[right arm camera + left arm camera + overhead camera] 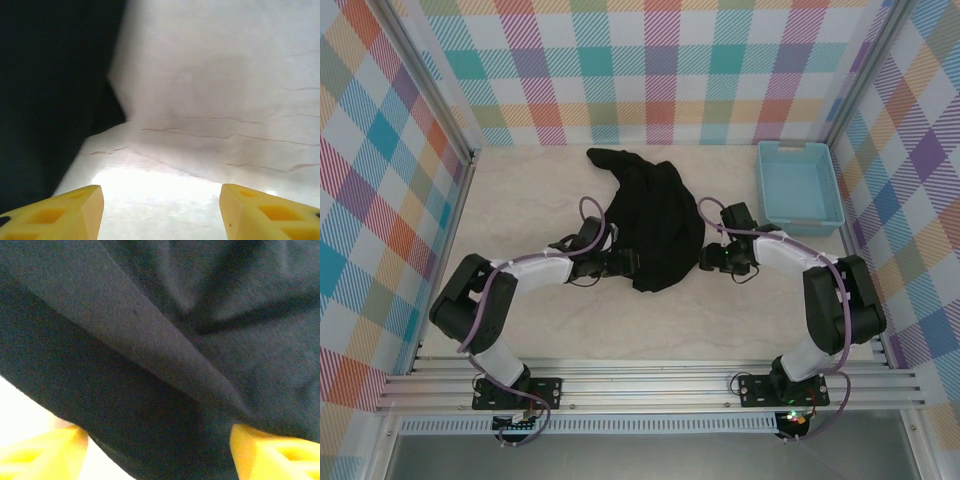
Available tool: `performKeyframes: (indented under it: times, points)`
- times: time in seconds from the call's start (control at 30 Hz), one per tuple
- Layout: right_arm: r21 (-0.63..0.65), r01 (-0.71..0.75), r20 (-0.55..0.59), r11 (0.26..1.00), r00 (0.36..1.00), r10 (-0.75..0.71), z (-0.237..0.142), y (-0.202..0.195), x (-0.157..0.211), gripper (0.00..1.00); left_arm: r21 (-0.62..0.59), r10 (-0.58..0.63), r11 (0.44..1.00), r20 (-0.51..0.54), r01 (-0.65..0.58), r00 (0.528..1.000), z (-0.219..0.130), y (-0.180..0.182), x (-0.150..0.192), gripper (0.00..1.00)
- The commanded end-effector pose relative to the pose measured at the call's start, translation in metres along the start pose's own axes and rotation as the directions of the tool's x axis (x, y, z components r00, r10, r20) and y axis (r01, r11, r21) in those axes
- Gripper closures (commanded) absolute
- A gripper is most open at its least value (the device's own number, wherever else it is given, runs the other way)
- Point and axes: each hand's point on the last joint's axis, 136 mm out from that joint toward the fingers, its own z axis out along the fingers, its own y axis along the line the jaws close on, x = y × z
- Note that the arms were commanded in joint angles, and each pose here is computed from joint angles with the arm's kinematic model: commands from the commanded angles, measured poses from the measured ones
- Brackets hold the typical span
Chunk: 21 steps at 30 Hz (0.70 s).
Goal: Fold the inside-out t-shirt
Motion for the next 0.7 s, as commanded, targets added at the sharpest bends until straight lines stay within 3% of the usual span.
performKeyframes:
  times: [0.0,0.17,0.4,0.67]
  points:
    - [-0.064,-0.03,0.008,0.998,0.999,0.031,0.008,0.012,-0.008,0.42,0.029,0.007,1.0,0.027,-0.008,1.0,0.009,-0.01,-0.013,0.36]
    - [-0.177,-0.04,0.002,0.983,0.999,0.041,0.026,0.037,-0.024,0.46,0.024,0.003,1.0,0.074,-0.005,0.997,0.004,-0.01,-0.022,0.61]
    - [-0.236,-0.02,-0.013,0.972,1.0,0.017,0.046,0.065,-0.032,0.49,0.049,-0.059,0.998,0.216,0.05,0.975,-0.036,-0.002,-0.049,0.88]
    - [-0.312,0.005,0.011,0.95,1.0,-0.002,0.051,0.093,-0.041,0.5,0.112,-0.092,0.991,0.23,0.068,0.969,-0.055,-0.008,-0.056,0.99]
